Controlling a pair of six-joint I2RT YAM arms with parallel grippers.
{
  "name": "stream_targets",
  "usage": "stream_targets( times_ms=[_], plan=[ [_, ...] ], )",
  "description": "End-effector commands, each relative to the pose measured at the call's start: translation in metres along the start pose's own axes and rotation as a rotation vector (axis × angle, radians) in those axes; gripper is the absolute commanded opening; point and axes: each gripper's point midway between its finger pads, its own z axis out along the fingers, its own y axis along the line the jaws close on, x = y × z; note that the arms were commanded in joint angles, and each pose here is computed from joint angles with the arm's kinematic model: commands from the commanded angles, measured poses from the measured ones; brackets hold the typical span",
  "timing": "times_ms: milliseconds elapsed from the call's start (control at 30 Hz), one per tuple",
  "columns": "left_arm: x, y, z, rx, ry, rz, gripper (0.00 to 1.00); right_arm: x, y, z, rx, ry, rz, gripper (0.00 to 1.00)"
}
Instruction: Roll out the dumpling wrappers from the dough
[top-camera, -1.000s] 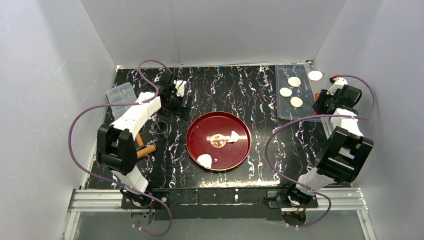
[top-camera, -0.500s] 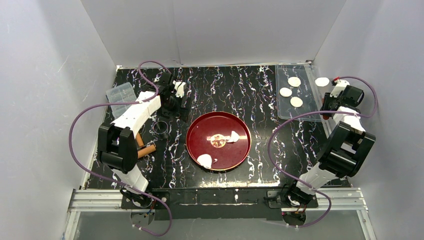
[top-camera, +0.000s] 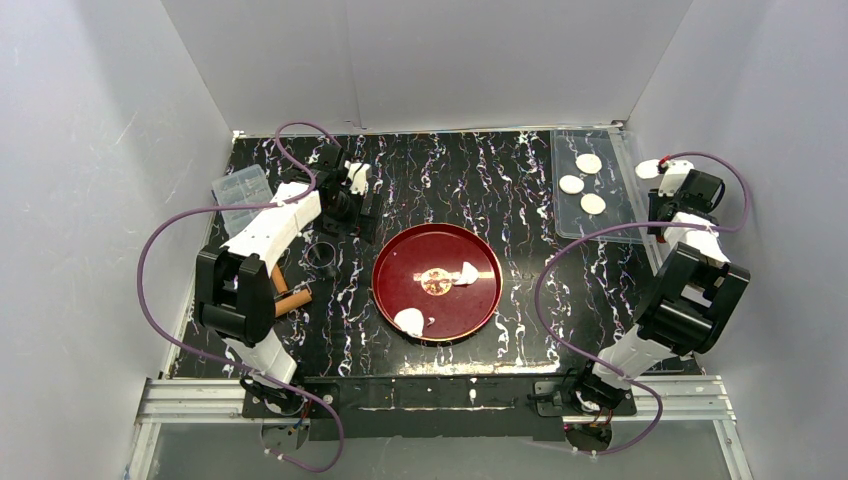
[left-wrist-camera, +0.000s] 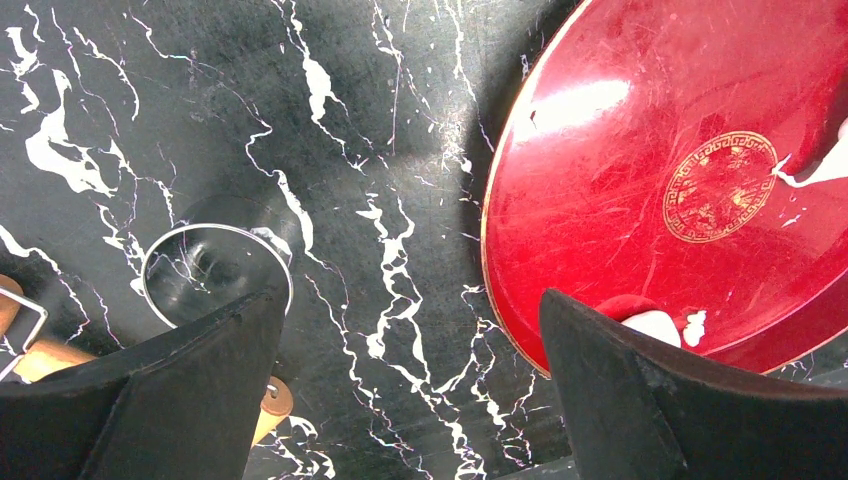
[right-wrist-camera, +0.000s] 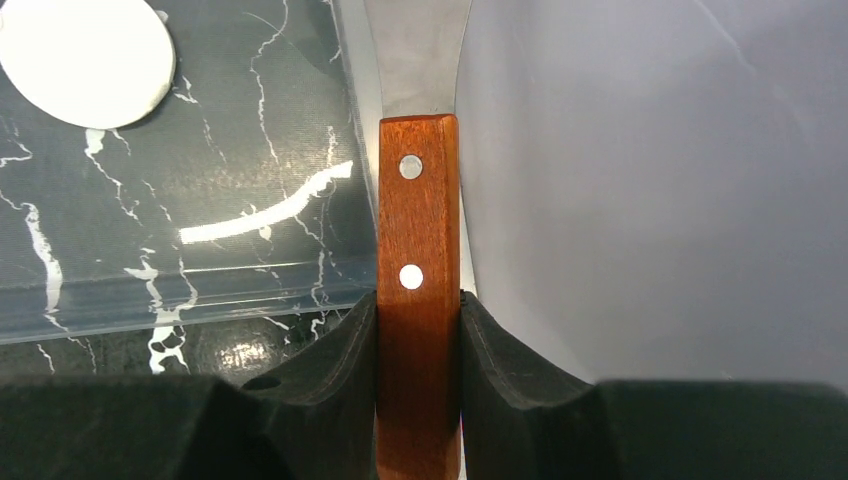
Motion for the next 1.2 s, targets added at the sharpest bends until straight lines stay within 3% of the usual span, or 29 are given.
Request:
stream_targets(
  times_ms=[0, 1167],
  plan=[
    [-0.003, -0.001, -0.005, 0.012, -0.005, 0.000, 0.98, -0.014, -0.022, -0.013, 0.107, -0.037, -0.030, 0.01],
    [-0.004, 0.001, -0.006, 0.051, -0.014, -0.046, 0.98, -0.030, -0.030, -0.005, 0.372, 0.044, -0.437, 0.01]
  ],
)
